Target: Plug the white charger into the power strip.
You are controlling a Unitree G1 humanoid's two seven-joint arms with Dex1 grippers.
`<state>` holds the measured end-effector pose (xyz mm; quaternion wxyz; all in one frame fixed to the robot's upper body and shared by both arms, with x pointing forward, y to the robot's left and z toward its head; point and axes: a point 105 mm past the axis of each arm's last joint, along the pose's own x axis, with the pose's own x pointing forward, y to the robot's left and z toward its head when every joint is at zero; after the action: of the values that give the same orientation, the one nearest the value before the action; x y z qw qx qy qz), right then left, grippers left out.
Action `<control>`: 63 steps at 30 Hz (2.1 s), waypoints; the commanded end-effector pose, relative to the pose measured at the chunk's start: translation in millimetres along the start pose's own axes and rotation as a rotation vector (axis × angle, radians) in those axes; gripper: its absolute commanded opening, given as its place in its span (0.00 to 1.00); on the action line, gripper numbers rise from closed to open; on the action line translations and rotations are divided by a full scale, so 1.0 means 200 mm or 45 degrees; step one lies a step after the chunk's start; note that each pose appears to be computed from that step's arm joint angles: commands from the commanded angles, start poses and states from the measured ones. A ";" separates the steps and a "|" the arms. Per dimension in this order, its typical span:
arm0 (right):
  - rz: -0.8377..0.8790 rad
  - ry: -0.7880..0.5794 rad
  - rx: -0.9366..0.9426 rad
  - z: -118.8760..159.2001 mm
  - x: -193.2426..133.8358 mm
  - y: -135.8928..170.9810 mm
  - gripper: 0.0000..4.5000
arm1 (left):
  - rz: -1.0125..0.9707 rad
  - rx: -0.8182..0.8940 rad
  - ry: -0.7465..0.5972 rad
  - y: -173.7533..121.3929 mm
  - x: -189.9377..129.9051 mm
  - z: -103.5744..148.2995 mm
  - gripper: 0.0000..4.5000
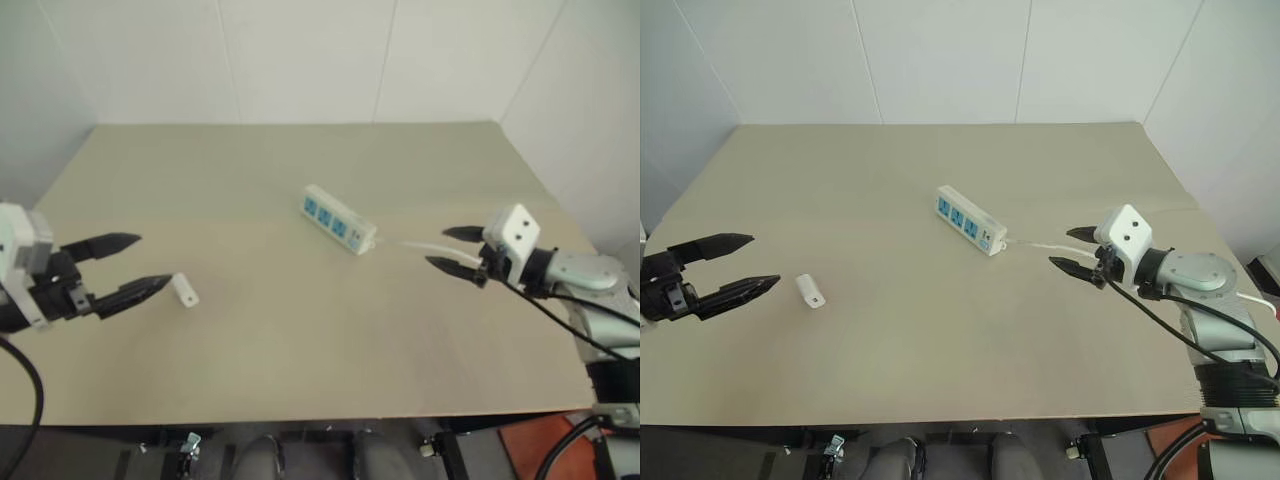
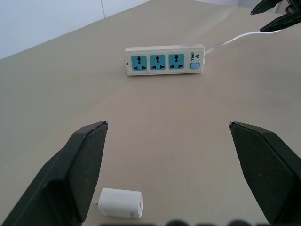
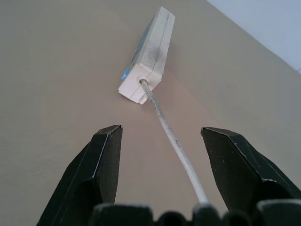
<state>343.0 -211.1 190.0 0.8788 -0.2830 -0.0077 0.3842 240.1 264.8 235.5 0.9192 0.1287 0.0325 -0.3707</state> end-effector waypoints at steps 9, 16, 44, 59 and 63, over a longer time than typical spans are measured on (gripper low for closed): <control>-0.033 -0.045 -0.033 0.06 0.00 -0.03 0.72 | 0.019 0.043 -0.034 -0.01 -0.04 0.06 1.00; -0.052 -0.061 -0.017 0.04 0.31 0.01 0.72 | -0.007 0.041 -0.056 -0.01 0.00 0.07 1.00; 0.205 -0.256 0.025 0.20 0.49 0.04 0.00 | 0.036 0.028 -0.069 -0.06 -0.02 0.06 1.00; 0.404 -0.014 0.125 -0.04 0.39 0.44 0.22 | -0.025 0.008 -0.065 -0.06 0.04 0.04 1.00; 0.447 0.047 0.069 -0.08 0.35 0.44 0.51 | -0.043 0.010 -0.069 -0.06 0.05 0.05 1.00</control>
<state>337.0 -118.6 105.1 0.8095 -0.2444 0.0885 0.5264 239.1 247.8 232.0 0.9159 0.1035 0.0203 -0.3873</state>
